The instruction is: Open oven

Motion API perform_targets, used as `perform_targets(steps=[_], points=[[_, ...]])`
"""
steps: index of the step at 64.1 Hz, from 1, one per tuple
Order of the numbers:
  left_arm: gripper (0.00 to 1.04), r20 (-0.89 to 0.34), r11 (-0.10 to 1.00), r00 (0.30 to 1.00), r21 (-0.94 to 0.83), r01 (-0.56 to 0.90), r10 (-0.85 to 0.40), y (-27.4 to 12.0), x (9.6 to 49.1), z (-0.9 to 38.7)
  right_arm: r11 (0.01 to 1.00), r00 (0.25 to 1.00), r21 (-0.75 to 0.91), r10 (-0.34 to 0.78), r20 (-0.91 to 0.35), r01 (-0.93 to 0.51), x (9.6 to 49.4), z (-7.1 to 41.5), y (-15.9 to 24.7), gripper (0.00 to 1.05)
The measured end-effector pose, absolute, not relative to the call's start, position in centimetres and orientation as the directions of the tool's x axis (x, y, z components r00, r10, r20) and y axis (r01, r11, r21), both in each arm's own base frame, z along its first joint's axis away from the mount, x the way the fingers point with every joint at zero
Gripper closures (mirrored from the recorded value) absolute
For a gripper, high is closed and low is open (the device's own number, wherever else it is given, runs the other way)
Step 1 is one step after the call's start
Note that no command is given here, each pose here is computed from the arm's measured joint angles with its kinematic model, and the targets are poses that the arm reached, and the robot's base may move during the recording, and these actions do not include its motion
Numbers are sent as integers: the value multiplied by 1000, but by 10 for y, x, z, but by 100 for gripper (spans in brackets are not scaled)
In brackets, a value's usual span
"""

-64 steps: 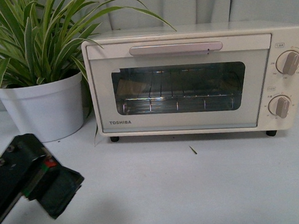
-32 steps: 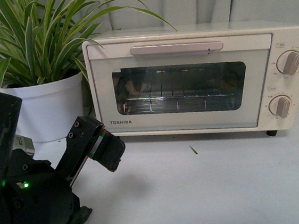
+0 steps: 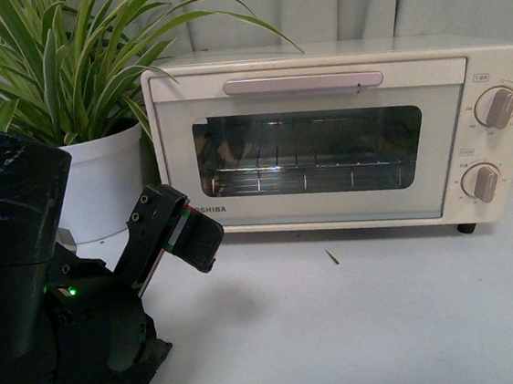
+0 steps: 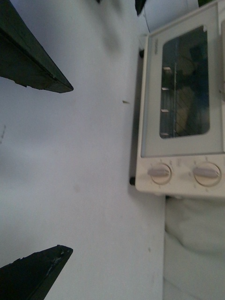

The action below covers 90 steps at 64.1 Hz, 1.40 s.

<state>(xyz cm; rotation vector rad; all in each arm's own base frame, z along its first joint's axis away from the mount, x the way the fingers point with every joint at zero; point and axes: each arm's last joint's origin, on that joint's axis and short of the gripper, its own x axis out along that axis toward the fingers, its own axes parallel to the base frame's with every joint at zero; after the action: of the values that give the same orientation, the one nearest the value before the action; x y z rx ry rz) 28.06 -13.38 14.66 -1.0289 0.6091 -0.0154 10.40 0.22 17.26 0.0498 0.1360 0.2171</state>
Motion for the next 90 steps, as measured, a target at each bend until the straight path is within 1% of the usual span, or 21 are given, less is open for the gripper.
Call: perform_targets(steps=[7,10,13,17,23,29,36,44,55,76,90], points=[[7,-465,522,837,-809,-270,-289,-134,281,147,975,963,67,218,-158,-210,125,209,13,9],[7,-465,521,837,-810,-271,-288,-134,281,147,971,957,79,236,-166,-226,135,220,18,9],[7,-465,520,837,-810,-272,-287,-134,281,147,967,953,87,253,-165,-241,149,234,26,9],[7,-465,520,838,-810,-272,-285,-134,281,147,965,948,113,254,-189,-236,179,256,42,9],[7,-466,522,838,-808,-272,-286,-135,280,147,966,942,135,247,-230,-220,210,270,59,9],[7,-468,524,837,-806,-274,-282,-135,280,147,971,946,138,222,-236,-193,238,282,76,9],[7,-468,525,838,-806,-274,-281,-136,280,147,976,948,143,198,-248,-166,263,290,89,9],[7,-466,523,838,-808,-272,-283,-135,280,148,974,936,181,186,-300,-136,290,291,100,9],[7,-465,522,839,-808,-272,-282,-134,279,147,973,929,213,158,-336,-88,309,288,108,9],[7,-462,521,839,-810,-269,-285,-134,279,148,968,915,247,138,-380,-44,330,293,122,9],[7,-463,520,838,-810,-270,-287,-133,278,148,969,916,246,102,-389,-4,340,293,127,9]])
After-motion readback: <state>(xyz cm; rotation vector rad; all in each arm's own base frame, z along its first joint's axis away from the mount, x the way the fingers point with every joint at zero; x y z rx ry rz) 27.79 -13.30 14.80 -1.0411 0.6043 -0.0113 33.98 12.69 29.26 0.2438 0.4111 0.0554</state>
